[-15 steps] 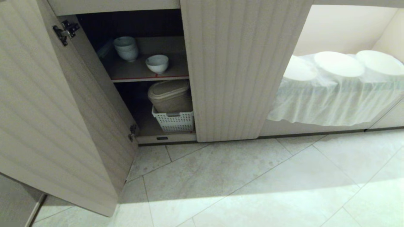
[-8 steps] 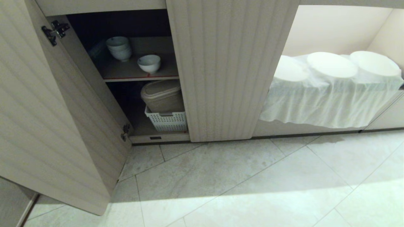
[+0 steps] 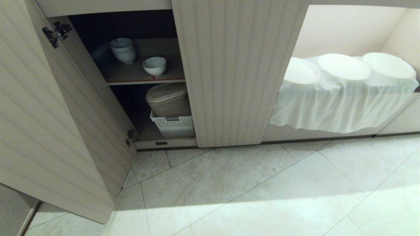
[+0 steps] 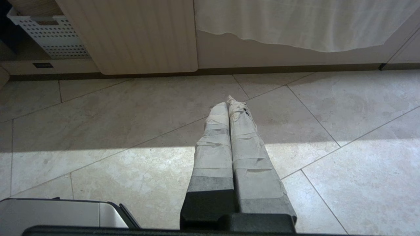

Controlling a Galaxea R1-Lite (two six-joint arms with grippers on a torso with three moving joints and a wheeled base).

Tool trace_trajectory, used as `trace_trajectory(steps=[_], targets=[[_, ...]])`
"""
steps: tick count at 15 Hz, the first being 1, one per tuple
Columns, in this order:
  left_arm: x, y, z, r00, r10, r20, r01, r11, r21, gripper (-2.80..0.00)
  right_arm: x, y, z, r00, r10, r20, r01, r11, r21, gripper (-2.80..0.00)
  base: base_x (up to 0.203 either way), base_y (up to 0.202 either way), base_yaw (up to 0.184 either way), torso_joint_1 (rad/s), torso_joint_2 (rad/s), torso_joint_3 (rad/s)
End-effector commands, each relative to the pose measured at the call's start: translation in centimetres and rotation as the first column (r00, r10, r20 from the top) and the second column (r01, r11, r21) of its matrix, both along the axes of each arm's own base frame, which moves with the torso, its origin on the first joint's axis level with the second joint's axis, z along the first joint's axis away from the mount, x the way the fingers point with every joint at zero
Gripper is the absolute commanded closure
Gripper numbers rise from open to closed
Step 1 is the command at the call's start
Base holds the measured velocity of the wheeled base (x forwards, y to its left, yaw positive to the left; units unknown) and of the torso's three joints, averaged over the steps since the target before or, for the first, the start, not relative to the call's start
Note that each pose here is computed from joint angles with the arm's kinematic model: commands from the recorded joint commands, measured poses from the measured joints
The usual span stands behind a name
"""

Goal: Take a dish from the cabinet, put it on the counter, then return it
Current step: Take the bowl from the cabinet

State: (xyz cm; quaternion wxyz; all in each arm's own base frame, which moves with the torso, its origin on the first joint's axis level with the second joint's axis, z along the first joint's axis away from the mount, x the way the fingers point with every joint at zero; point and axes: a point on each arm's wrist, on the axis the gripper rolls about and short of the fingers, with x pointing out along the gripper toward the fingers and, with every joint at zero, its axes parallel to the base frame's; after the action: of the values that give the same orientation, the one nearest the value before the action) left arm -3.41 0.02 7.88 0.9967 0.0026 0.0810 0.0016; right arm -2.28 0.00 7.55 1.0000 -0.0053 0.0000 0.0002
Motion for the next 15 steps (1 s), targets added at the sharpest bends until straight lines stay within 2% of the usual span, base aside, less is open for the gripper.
trace_trajectory(steps=[1, 10, 15], targets=[[-0.01, 0.00, -0.01, 1.000, 0.001, 0.000, -0.001, 1.000, 0.000, 0.00, 0.00, 0.00, 0.00, 1.000, 0.001, 0.000, -0.001, 1.000, 0.000, 0.00, 0.000, 0.000, 0.000, 0.000, 0.00, 0.000], [-0.01, 0.00, -0.01, 1.000, 0.001, -0.001, -0.001, 1.000, -0.001, 0.00, 0.00, 0.00, 0.00, 1.000, 0.001, 0.000, -0.001, 1.000, 0.000, 0.00, 0.000, 0.000, 0.000, 0.000, 0.00, 0.000], [-0.01, 0.00, -0.02, 1.000, 0.001, -0.002, -0.001, 1.000, -0.001, 0.00, 0.00, 0.00, 0.00, 1.000, 0.001, 0.000, -0.001, 1.000, 0.000, 0.00, 0.164, 0.000, 0.002, 0.003, 0.00, 0.004]])
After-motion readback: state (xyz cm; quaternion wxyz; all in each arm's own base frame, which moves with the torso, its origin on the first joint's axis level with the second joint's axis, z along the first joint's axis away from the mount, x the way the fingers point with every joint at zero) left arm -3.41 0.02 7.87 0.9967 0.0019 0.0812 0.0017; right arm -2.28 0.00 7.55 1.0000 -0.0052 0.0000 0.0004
